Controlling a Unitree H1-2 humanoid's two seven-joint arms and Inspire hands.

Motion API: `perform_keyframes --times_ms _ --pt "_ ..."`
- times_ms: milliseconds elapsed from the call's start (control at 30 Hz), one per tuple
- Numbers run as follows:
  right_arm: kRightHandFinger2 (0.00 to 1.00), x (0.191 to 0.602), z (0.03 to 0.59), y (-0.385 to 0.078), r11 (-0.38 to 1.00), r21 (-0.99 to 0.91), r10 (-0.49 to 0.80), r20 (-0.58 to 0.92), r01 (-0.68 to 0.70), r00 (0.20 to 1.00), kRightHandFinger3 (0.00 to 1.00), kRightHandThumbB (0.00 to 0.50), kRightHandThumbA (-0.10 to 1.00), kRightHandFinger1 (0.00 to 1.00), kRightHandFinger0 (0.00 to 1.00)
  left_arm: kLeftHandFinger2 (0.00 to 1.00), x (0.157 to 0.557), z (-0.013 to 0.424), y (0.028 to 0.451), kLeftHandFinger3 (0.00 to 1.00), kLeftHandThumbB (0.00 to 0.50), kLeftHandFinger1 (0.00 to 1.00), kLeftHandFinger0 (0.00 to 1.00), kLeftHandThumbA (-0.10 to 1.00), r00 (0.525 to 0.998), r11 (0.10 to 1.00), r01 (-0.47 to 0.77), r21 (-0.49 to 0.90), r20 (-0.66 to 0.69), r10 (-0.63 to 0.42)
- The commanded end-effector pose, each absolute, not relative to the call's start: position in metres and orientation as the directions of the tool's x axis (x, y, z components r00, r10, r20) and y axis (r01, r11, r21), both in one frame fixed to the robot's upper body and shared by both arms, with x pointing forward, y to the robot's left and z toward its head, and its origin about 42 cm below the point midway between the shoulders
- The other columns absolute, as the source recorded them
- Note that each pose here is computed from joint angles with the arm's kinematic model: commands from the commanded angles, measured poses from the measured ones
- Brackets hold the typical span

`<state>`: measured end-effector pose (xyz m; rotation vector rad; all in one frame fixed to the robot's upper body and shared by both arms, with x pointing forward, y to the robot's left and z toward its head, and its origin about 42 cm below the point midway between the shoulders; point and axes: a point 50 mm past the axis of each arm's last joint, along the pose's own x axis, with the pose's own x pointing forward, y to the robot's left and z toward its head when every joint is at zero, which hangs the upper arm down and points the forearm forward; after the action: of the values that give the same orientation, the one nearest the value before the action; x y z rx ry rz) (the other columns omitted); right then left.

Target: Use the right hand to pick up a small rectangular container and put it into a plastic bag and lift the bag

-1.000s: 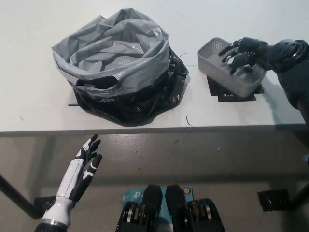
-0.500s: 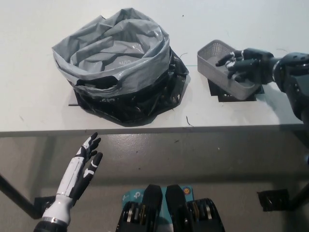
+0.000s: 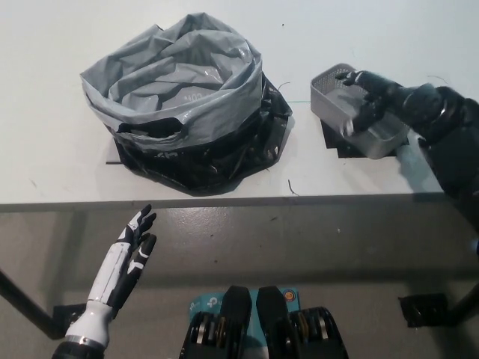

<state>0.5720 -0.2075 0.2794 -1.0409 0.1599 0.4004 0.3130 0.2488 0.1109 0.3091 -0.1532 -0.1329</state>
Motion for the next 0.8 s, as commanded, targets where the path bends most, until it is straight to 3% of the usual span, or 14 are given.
perform_keyframes --times_ms 0,267,433,500,767 --pt "1.0 0.577 0.323 -0.204 0.284 -0.938 0.271 -0.119 -0.198 0.955 1.0 0.5 0.9 1.0 1.0 1.0 0.32 0.124 0.253 1.0 0.203 1.0 1.0 0.96 0.973 0.942 0.1 0.322 0.166 -0.16" --pt "1.0 0.571 0.363 -0.194 0.26 -0.957 0.322 -0.039 -0.128 0.946 1.0 0.5 0.9 1.0 1.0 1.0 0.319 0.123 0.254 1.0 0.175 1.0 1.0 0.93 0.971 0.943 0.104 0.315 0.172 -0.165" --pt "1.0 0.558 0.412 -0.183 0.275 -0.962 0.363 0.097 -0.007 0.927 1.0 0.5 0.89 1.0 1.0 1.0 0.321 0.125 0.254 1.0 0.18 1.0 1.0 0.93 0.972 0.943 0.102 0.315 0.17 -0.162" --pt "1.0 0.553 0.43 -0.18 0.261 -0.964 0.363 0.154 0.058 0.919 1.0 0.5 0.95 1.0 1.0 1.0 0.321 0.125 0.254 1.0 0.189 1.0 1.0 0.94 0.972 0.941 0.101 0.323 0.169 -0.162" --pt "1.0 0.557 0.424 -0.187 0.277 -0.96 0.286 0.117 0.034 0.951 1.0 0.5 0.97 1.0 1.0 1.0 0.318 0.123 0.254 1.0 0.2 1.0 1.0 0.92 0.972 0.941 0.103 0.321 0.167 -0.164"
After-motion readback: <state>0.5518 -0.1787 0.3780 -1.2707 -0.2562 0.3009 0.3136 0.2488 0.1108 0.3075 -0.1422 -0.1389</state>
